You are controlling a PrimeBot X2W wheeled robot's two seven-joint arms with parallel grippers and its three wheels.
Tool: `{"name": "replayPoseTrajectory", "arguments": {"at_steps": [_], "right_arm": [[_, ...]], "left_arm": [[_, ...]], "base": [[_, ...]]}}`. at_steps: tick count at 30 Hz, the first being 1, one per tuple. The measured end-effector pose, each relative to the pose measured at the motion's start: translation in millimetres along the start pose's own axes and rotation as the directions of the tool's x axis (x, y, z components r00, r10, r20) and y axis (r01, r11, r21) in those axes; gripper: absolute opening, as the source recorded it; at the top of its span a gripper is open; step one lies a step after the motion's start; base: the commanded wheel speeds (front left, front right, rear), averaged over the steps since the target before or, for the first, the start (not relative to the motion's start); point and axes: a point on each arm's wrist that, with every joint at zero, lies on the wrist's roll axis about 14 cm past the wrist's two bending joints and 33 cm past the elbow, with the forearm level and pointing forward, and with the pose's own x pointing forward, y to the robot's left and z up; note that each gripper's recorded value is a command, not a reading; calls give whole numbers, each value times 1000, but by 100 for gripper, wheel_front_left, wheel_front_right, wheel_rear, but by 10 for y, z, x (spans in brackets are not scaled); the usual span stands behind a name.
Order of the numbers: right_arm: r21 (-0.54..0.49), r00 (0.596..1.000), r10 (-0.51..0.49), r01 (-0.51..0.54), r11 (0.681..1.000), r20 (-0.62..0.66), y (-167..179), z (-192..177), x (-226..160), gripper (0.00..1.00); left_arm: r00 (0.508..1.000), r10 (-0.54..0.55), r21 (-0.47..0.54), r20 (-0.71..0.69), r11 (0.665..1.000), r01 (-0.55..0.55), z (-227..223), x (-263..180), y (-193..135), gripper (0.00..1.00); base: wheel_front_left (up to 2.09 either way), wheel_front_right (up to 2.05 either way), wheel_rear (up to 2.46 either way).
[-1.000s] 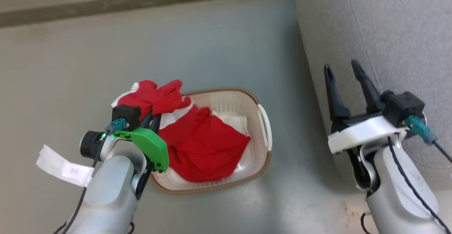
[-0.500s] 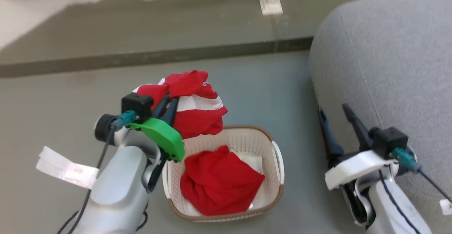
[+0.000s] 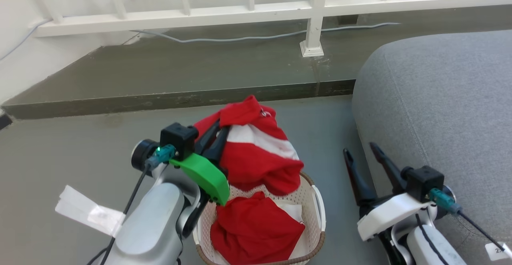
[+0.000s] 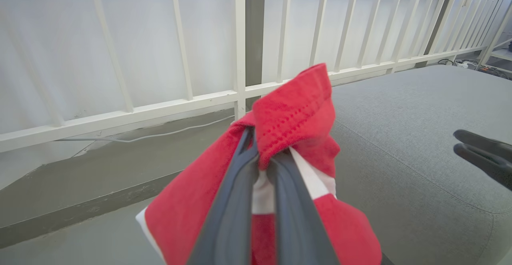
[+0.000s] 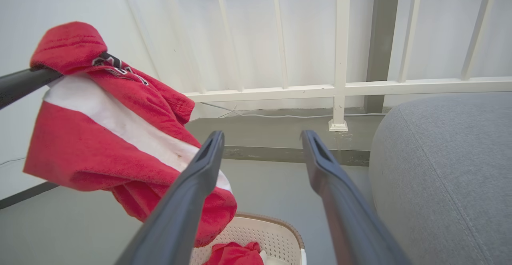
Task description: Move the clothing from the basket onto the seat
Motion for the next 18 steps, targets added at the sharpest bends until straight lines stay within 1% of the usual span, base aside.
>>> {"name": "replayPoseTrajectory", "arguments": {"at_steps": [4,9,12,18], "right_arm": [[7,1000,29,-29,1000,0,107,-6,-36,100],[14,993,115,-115,993,9,368,18,-44,100],[26,983,181,-181,983,2,580,-8,-69,100],[53,948,318,-316,947,-27,1029,-107,-168,100]], "left_arm": [[1000,-10,-7,-12,1000,10,-35,-55,-45,0],[1000,-18,-15,-21,1000,18,-33,-106,-61,0],[999,-33,-19,-17,999,32,-1,-108,-115,0],[998,-63,-22,-20,998,62,14,-130,-232,0]], "base": [[0,0,0],[0,0,0],[0,0,0],[0,0,0]]}}
